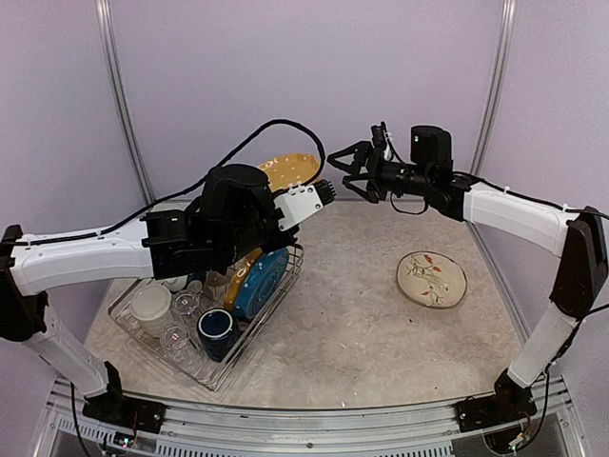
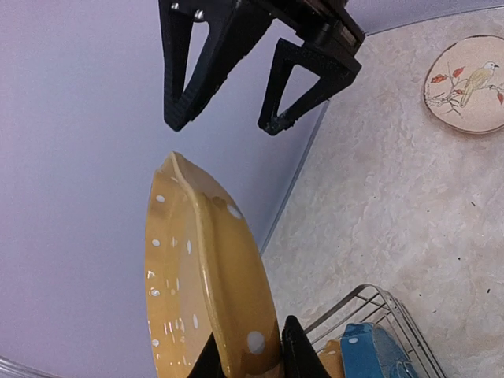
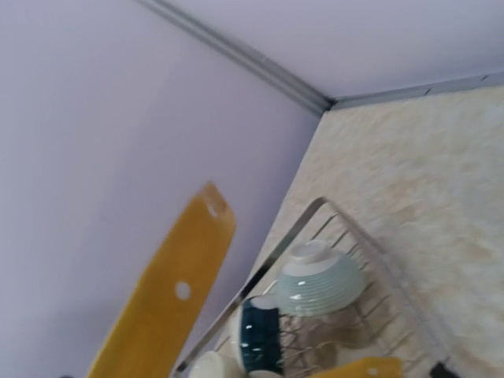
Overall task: Unload the mixed dishes from the dish rack
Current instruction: Pass from the left arm to the right
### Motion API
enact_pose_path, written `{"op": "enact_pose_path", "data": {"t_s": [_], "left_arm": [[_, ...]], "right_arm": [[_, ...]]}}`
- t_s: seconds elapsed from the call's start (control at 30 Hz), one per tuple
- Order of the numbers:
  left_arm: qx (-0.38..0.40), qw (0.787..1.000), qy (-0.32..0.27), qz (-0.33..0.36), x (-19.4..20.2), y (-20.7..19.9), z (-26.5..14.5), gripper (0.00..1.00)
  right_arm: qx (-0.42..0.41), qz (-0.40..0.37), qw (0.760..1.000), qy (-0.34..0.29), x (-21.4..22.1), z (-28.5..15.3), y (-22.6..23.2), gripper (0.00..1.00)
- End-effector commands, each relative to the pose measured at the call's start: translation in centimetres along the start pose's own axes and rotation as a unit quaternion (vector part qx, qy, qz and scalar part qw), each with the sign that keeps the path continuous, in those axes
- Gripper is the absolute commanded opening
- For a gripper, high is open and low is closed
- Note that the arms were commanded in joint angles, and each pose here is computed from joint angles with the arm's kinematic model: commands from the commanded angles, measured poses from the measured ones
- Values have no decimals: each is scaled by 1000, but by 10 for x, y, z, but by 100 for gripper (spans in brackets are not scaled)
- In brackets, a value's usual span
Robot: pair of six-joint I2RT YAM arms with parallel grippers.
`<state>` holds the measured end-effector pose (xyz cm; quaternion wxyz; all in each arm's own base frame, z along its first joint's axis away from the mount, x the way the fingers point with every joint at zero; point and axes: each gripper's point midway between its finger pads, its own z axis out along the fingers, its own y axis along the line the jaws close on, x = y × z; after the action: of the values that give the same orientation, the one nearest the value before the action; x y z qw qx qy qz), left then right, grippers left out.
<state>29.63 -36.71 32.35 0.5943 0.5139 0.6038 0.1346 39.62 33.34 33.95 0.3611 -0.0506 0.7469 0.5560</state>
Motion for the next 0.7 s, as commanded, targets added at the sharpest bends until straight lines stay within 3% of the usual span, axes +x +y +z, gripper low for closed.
{"op": "enact_pose_path", "data": {"t_s": [0.0, 0.33, 0.67], "left_arm": [[-114, 993, -19, 19, -24, 42, -2, 0], [-112, 991, 22, 77, -14, 18, 21, 0], [-112, 990, 31, 79, -10, 15, 25, 0]], "right_arm": [[-19, 9, 999, 25, 12, 25, 20, 95], [14, -2, 998, 53, 31, 39, 15, 89], [74, -50, 994, -55, -17, -30, 29, 96]]}}
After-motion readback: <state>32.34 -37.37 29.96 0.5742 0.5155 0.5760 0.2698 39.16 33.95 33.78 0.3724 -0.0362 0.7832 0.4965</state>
